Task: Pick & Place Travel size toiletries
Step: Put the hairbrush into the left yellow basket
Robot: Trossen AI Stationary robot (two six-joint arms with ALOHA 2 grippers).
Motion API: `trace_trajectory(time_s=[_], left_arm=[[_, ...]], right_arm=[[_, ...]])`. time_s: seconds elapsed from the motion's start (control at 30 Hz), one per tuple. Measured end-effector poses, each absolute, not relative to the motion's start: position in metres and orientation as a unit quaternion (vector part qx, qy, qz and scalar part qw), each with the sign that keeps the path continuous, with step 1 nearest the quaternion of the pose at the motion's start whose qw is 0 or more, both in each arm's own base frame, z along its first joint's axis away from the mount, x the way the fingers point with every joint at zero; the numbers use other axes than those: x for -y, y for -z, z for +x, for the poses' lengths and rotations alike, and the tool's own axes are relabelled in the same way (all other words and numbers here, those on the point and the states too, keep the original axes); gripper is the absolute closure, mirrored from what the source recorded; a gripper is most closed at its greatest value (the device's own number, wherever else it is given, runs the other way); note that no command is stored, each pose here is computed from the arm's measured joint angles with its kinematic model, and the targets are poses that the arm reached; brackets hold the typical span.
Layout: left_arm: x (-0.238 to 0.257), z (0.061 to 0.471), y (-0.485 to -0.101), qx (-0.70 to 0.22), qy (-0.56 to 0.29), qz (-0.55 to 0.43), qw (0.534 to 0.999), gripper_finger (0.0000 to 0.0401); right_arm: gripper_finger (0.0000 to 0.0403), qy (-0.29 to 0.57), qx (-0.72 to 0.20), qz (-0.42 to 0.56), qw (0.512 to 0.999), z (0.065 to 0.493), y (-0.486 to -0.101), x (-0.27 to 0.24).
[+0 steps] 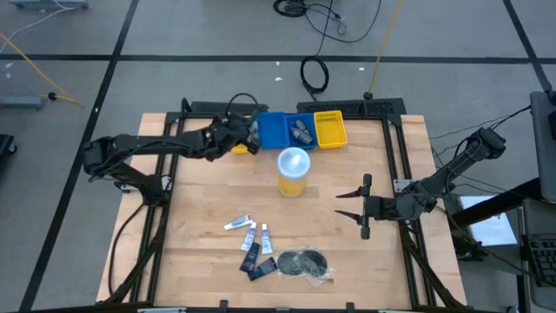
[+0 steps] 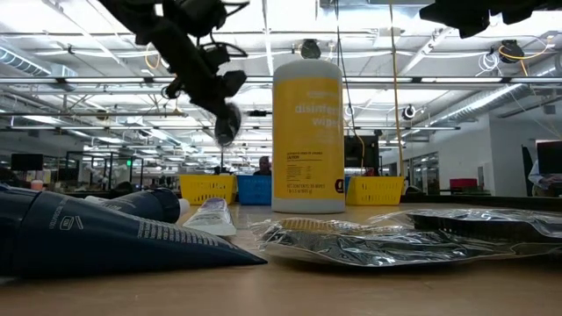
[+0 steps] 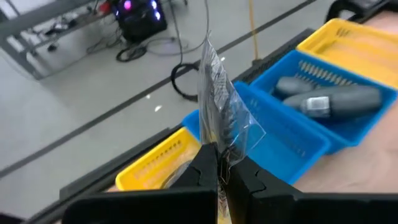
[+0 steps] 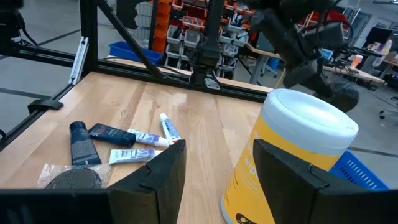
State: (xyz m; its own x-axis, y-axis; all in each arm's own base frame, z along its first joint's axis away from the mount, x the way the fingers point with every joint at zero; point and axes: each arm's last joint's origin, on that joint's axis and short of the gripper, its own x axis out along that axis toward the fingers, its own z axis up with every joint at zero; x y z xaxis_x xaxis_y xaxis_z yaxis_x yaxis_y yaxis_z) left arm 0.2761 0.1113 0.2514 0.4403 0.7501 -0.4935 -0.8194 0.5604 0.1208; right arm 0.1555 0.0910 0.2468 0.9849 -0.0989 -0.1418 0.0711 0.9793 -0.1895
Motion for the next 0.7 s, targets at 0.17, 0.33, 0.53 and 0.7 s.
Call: trace_trajectory(time_s=[0.17,0.33,0.53,0.7], left_arm=[[-0.119,0.269,-0.241,-0.265,-0.477,-0.085,0.834,0.0400],[-0.122,0.264,-0.237,-0.282,-0.487,-0.083,0.823,0.0401],[-0.123,0.258,-0.233,-0.304,-0.512,-0.076,0.800,0.0401],[-0.123,0.258,-0.228,-0.309,-0.516,-0.076,0.795,0.0401]], right_arm=[[0.0222,0.043,-0.075,-0.092,0.992,0.155,-0.247,-0.091],[0.0222,0.043,-0.076,-0.092,0.992,0.156,-0.247,-0.091],[0.0222,0.043,-0.076,-0.092,0.992,0.156,-0.247,-0.091],[0.0222,0.043,-0.076,-0.092,0.992,0.156,-0.247,-0.091]])
